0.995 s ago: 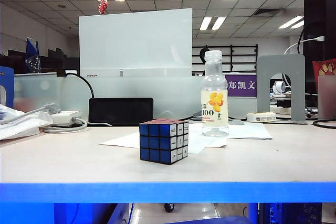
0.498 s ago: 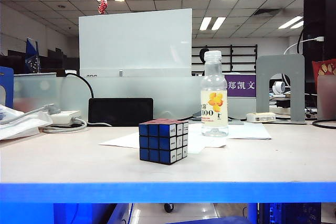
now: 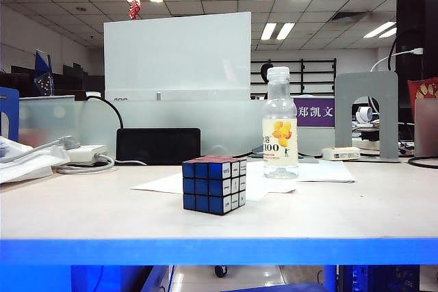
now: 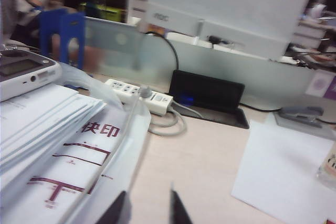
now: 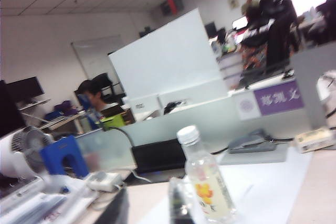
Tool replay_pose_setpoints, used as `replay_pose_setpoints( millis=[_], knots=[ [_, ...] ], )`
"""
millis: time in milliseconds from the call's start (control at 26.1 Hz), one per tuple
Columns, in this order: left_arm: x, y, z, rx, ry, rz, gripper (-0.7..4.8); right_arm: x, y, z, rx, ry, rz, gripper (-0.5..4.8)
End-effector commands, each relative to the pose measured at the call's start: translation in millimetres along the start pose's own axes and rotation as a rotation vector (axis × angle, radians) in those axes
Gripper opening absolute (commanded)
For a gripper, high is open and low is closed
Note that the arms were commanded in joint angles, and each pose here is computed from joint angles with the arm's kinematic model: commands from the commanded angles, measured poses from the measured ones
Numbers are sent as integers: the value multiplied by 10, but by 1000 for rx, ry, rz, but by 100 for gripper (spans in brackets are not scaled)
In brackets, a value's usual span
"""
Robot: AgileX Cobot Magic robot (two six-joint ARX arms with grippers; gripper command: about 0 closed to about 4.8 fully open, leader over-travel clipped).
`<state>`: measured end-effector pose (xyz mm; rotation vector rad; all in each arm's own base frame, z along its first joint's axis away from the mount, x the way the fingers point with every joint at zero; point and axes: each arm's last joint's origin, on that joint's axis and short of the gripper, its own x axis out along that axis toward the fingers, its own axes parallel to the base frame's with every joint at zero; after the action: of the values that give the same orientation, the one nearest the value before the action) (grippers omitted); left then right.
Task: Rotate the Rubik's Cube so that the bottom side is facing up.
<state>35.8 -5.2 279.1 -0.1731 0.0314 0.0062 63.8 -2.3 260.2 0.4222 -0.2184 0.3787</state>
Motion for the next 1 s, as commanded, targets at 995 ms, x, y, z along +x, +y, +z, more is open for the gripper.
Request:
replay_pose_setpoints(
  millis=[995],
  knots=[
    [487,-316,-1143,320,-73,-477,-6,67,-346,-603,-80,-24,-127,42]
  ],
)
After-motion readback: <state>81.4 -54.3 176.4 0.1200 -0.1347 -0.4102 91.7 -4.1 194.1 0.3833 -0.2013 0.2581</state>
